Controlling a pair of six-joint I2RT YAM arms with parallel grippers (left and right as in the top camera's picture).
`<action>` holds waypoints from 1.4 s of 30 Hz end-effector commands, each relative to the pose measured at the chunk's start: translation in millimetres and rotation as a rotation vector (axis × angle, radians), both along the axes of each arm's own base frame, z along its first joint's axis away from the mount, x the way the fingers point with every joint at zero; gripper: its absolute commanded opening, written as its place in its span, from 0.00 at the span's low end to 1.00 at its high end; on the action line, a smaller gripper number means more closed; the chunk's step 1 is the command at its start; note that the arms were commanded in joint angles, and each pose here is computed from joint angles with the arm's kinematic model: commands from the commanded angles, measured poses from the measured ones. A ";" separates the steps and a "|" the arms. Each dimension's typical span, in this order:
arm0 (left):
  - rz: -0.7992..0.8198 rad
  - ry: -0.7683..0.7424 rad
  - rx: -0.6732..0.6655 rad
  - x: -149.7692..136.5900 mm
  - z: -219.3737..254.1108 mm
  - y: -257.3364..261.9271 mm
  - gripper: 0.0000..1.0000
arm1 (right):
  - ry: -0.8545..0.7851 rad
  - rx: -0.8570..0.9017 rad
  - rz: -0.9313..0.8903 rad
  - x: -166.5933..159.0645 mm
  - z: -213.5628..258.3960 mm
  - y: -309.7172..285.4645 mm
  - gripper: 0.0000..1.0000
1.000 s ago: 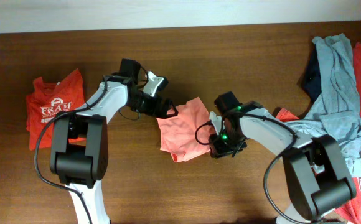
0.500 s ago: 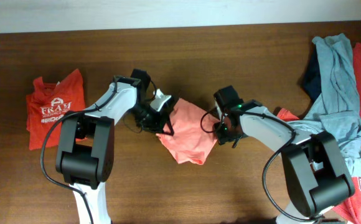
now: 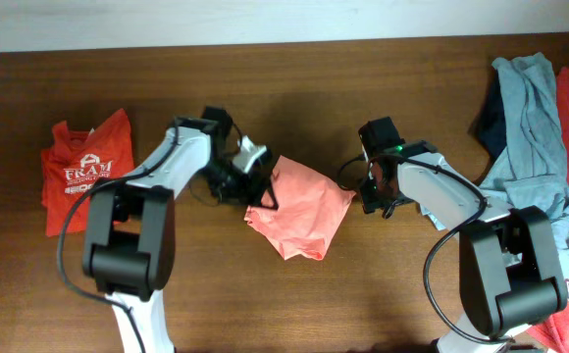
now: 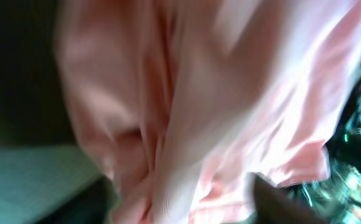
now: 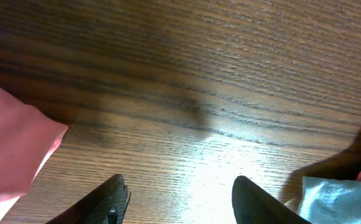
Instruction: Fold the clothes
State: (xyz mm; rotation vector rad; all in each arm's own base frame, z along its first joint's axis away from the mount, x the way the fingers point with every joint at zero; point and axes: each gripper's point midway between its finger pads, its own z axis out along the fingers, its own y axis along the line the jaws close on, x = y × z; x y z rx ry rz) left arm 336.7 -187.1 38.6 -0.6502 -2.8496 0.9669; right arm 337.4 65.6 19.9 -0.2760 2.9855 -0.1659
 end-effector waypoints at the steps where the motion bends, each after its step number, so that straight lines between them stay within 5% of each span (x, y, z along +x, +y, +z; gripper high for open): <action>1: 0.004 -0.218 -0.071 36.1 47.5 -6.5 0.99 | -0.001 -0.020 0.008 3.0 1.4 -1.9 0.59; 7: 0.020 -0.230 -0.077 52.6 22.5 -14.8 0.99 | 0.019 -0.025 0.008 -1.9 0.9 -3.2 0.59; 18: -0.077 -0.104 -0.124 27.8 -45.4 -60.5 0.95 | 0.026 -0.027 0.007 -3.6 0.7 -3.7 0.59; 20: -0.091 -0.079 -0.117 20.7 -52.3 -64.5 0.72 | 0.029 -0.028 0.008 -4.4 0.6 -3.9 0.59; 21: -0.100 -0.070 -0.104 16.9 -55.3 -66.0 0.39 | 0.030 -0.028 0.007 -4.6 0.6 -4.0 0.59; 23: -0.101 -0.069 -0.081 16.2 -56.8 -63.5 0.03 | 0.032 -0.029 0.008 -5.0 0.6 -4.1 0.59; 24: -0.089 -0.065 -0.066 17.8 -56.5 -60.2 0.01 | 0.033 -0.029 0.008 -5.2 0.6 -4.2 0.60; 29: -0.005 -0.103 0.099 45.8 -29.6 -8.8 0.01 | 0.036 -0.031 0.008 -6.1 0.5 -4.6 0.59; 35: 0.305 -0.375 0.295 98.7 82.9 88.1 0.01 | 0.024 -0.047 0.005 -6.0 8.8 -7.8 0.58; 42: 0.611 -0.448 0.467 97.4 133.5 213.0 0.00 | -0.035 -0.032 0.005 0.9 57.3 -6.1 0.59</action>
